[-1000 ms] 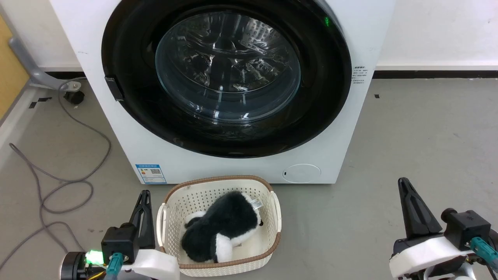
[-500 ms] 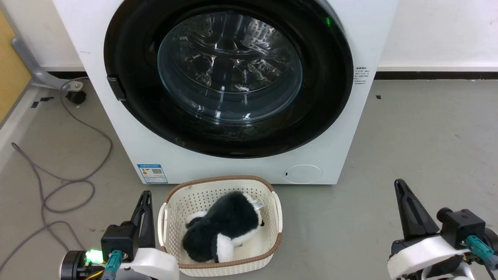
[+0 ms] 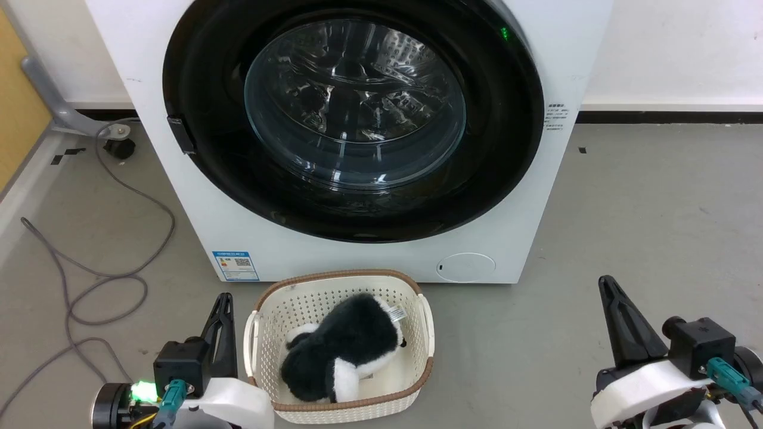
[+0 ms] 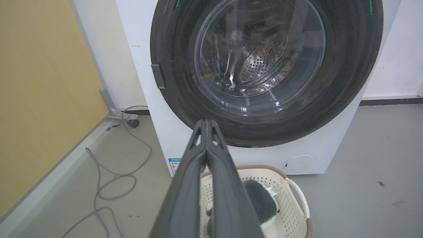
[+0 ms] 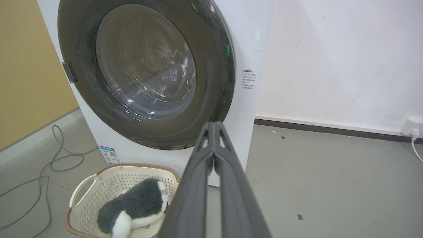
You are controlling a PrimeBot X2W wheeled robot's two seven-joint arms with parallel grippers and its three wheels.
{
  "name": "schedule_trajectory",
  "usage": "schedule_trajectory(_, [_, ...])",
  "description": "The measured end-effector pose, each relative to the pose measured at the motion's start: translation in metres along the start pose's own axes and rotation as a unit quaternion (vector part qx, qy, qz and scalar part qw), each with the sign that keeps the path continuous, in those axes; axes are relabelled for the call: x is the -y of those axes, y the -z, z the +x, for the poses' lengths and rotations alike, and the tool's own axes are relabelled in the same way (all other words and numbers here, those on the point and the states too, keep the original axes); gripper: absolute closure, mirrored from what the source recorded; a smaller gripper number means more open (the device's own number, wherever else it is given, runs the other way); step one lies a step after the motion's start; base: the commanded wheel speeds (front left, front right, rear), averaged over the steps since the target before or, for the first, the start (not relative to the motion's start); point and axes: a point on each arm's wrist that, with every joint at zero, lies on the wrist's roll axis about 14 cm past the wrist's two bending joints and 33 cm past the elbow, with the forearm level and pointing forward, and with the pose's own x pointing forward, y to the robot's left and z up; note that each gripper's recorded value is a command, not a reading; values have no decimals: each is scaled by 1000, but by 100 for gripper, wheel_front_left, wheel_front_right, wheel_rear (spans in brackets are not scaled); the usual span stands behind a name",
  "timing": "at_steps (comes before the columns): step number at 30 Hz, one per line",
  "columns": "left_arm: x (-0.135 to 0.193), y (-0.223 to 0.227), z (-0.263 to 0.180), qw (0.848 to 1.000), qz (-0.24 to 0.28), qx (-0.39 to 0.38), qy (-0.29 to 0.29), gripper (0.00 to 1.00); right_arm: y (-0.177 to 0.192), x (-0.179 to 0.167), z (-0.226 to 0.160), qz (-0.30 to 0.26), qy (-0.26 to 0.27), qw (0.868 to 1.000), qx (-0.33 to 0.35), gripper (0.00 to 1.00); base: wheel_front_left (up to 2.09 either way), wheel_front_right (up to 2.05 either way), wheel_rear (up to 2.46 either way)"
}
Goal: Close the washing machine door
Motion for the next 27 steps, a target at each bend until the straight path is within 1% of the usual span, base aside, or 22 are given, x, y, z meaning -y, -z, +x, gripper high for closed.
schedule_trajectory(27, [-2, 3, -1, 1000, -5, -22, 8, 100, 5, -9, 0, -16, -14, 999, -25, 100, 0, 0, 0])
